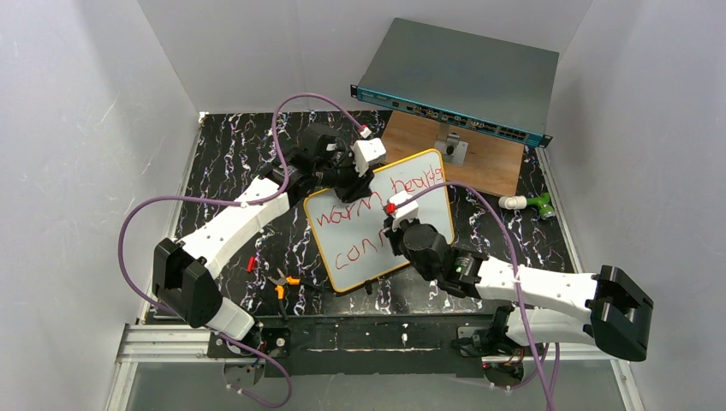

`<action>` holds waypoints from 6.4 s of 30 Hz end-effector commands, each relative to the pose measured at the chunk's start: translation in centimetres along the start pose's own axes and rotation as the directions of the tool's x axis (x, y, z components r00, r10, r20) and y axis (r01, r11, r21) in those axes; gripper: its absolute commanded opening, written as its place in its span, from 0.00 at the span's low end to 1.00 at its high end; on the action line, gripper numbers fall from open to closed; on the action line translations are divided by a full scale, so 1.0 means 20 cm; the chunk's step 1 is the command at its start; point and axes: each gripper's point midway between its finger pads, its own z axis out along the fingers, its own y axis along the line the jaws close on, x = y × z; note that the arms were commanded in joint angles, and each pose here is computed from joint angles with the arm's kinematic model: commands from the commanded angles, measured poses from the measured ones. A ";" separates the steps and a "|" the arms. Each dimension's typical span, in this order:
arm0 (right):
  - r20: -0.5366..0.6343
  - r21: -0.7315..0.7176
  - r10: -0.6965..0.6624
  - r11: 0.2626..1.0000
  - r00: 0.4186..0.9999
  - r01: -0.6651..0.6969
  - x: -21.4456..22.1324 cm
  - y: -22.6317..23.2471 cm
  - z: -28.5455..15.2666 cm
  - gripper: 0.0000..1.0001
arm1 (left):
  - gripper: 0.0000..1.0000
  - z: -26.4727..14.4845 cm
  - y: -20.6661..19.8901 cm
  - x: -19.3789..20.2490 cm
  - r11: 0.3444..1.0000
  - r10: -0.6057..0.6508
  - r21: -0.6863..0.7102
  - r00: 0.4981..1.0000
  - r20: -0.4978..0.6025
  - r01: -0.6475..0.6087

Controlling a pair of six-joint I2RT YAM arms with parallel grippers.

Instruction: Write a sentence on the whiteboard

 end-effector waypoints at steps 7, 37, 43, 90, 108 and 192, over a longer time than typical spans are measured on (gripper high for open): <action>-0.062 0.010 0.030 1.000 0.998 -0.029 0.16 -0.04 -0.03 0.01 | 0.00 0.05 -0.07 0.25 0.997 0.073 0.050 0.982 -0.171 -0.066; 0.147 -0.128 0.147 0.983 0.978 -0.128 -0.06 -0.02 -0.16 0.01 | 0.00 0.05 -0.08 0.23 0.997 0.059 0.057 0.984 -0.170 -0.050; 0.158 -0.060 0.161 0.986 0.974 -0.153 -0.07 -0.12 -0.13 0.01 | 0.00 0.05 -0.10 0.24 0.997 0.040 0.068 0.985 -0.169 -0.029; 0.161 -0.060 0.177 0.984 0.971 -0.169 -0.16 -0.19 0.03 0.01 | 0.00 0.04 -0.13 0.24 0.997 0.039 0.071 0.987 -0.156 -0.028; -0.002 -0.086 0.195 0.977 0.981 -0.194 0.12 -0.10 0.02 0.01 | 0.00 0.05 -0.12 0.24 0.997 0.042 0.064 0.987 -0.152 -0.033; 0.066 -0.020 0.247 0.969 0.967 -0.246 -0.04 -0.31 0.00 0.01 | 0.00 0.01 -0.13 0.23 0.997 0.056 0.058 0.987 -0.149 -0.048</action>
